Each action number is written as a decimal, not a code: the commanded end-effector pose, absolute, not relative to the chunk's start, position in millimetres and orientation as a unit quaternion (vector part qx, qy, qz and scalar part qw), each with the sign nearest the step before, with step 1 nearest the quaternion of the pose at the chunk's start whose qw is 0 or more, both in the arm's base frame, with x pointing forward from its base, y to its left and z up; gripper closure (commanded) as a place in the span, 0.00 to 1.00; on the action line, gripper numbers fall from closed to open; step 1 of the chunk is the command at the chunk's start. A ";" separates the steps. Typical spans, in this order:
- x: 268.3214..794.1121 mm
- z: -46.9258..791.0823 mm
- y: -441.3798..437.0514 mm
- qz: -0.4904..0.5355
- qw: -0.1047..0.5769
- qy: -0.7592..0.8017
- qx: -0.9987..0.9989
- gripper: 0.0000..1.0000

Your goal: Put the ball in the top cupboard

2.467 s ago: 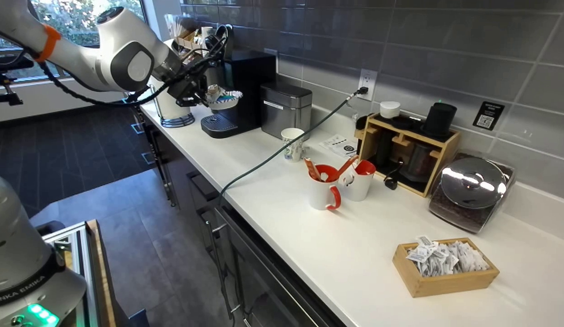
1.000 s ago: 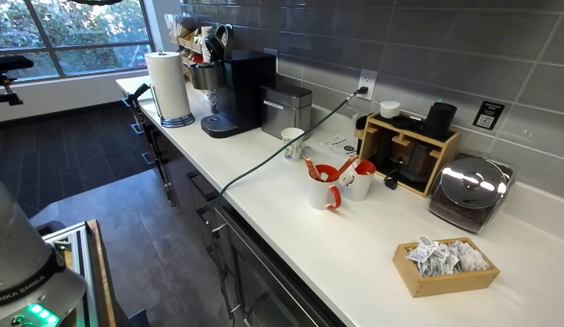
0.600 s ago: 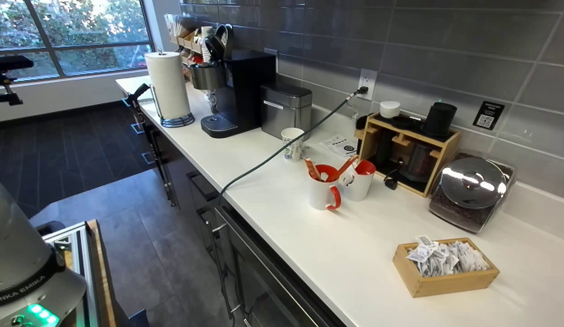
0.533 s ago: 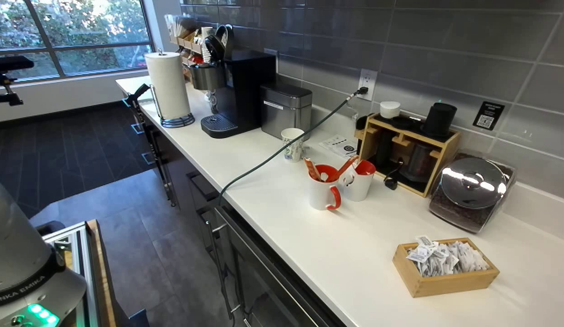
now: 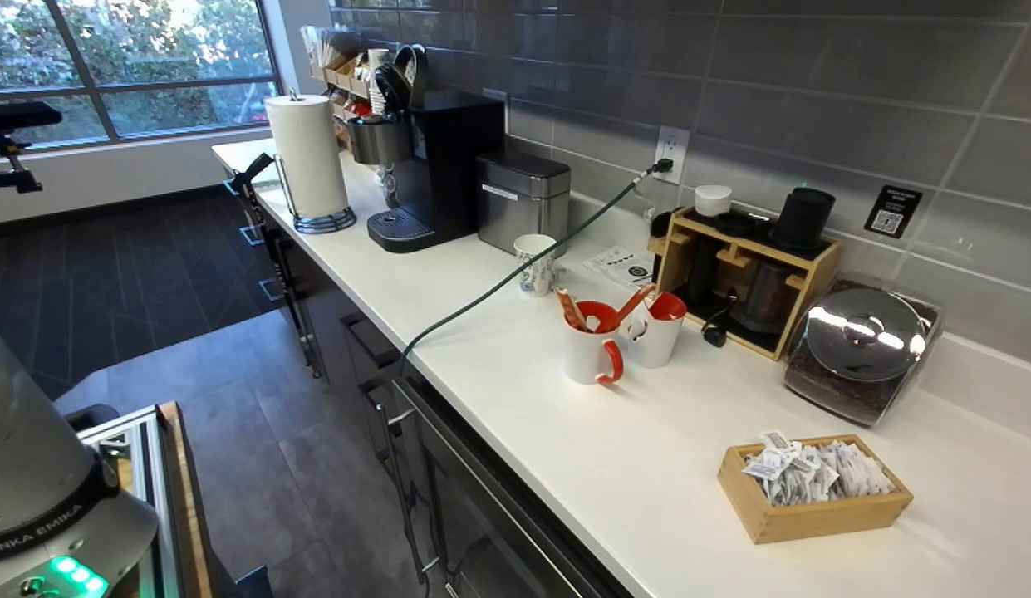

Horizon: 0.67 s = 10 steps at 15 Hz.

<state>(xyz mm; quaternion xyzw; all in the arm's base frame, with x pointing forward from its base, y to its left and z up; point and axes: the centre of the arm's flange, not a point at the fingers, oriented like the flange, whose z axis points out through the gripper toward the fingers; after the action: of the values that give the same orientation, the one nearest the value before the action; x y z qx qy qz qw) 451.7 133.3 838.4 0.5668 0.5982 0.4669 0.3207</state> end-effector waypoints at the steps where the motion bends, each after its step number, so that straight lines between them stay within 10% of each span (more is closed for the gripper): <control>1: 451.9 838.3 132.7 0.466 0.321 0.598 0.567 0.97; 10: 477.3 932.2 120.5 0.468 0.393 0.596 0.522 0.99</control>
<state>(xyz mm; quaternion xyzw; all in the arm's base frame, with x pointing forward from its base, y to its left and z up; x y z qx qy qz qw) 455.4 130.2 876.3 0.5426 0.5894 0.4818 0.3550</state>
